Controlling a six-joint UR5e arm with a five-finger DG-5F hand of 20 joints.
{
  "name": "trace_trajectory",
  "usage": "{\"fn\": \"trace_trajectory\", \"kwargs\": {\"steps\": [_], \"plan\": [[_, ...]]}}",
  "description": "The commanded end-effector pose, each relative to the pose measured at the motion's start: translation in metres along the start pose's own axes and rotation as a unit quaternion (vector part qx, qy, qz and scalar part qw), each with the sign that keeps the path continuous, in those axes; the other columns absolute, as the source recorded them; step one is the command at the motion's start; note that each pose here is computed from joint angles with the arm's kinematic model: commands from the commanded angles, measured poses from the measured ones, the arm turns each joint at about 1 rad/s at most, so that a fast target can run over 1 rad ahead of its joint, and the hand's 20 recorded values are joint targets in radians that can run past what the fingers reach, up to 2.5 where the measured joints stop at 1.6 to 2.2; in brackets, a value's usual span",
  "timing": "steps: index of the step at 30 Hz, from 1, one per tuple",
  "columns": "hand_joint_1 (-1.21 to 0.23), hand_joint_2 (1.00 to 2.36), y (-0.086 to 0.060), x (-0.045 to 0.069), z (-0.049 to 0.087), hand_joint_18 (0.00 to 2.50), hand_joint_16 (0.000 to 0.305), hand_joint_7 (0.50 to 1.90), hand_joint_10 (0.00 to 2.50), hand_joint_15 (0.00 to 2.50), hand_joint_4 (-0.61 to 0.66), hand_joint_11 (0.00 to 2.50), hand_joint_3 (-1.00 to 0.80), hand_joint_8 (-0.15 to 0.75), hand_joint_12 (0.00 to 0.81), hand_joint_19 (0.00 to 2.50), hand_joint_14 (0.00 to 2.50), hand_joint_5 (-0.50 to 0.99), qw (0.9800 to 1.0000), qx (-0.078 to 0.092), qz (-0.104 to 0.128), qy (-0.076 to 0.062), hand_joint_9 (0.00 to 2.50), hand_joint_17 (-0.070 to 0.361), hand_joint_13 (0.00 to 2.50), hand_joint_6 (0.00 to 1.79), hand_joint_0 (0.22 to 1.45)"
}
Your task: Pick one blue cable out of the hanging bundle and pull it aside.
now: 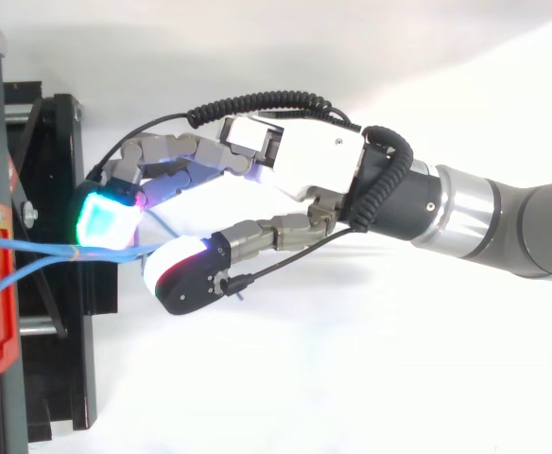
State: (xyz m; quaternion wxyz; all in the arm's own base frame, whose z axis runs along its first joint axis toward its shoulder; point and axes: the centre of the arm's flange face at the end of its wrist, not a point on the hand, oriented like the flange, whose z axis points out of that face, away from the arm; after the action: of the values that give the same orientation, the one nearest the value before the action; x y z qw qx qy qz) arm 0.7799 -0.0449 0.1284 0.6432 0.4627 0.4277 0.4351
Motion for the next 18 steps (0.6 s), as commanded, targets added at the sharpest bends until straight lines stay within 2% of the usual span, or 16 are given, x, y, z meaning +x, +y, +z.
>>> {"fn": "trace_trajectory", "kwargs": {"steps": [1, 7, 14, 18], "plan": [[-0.65, 1.0, 0.001, 0.001, 0.001, 0.17, 0.034, 1.21, 0.01, 0.07, 0.17, 0.17, -0.46, 0.237, 0.307, 0.04, 0.0, -0.12, 1.0, -0.004, 0.002, 0.002, 0.63, 0.077, 0.42, 0.5, 0.54], [-0.65, 1.0, 0.002, 0.001, 0.002, 0.17, 0.034, 1.27, 0.01, 0.08, 0.17, 0.18, -0.46, 0.238, 0.309, 0.04, 0.0, -0.11, 1.0, -0.006, 0.002, 0.003, 0.64, 0.077, 0.43, 0.5, 0.54], [-0.65, 1.0, 0.008, 0.002, 0.007, 0.18, 0.034, 1.28, 0.01, 0.08, 0.18, 0.2, -0.46, 0.24, 0.308, 0.05, 0.0, -0.1, 0.9999, -0.013, 0.005, 0.001, 0.66, 0.076, 0.44, 0.5, 0.55], [-0.65, 1.0, 0.019, 0.003, 0.017, 0.19, 0.034, 1.28, 0.01, 0.08, 0.17, 0.19, -0.46, 0.24, 0.309, 0.05, 0.0, -0.1, 0.9997, -0.024, 0.008, -0.002, 0.66, 0.077, 0.44, 0.5, 0.55]]}}
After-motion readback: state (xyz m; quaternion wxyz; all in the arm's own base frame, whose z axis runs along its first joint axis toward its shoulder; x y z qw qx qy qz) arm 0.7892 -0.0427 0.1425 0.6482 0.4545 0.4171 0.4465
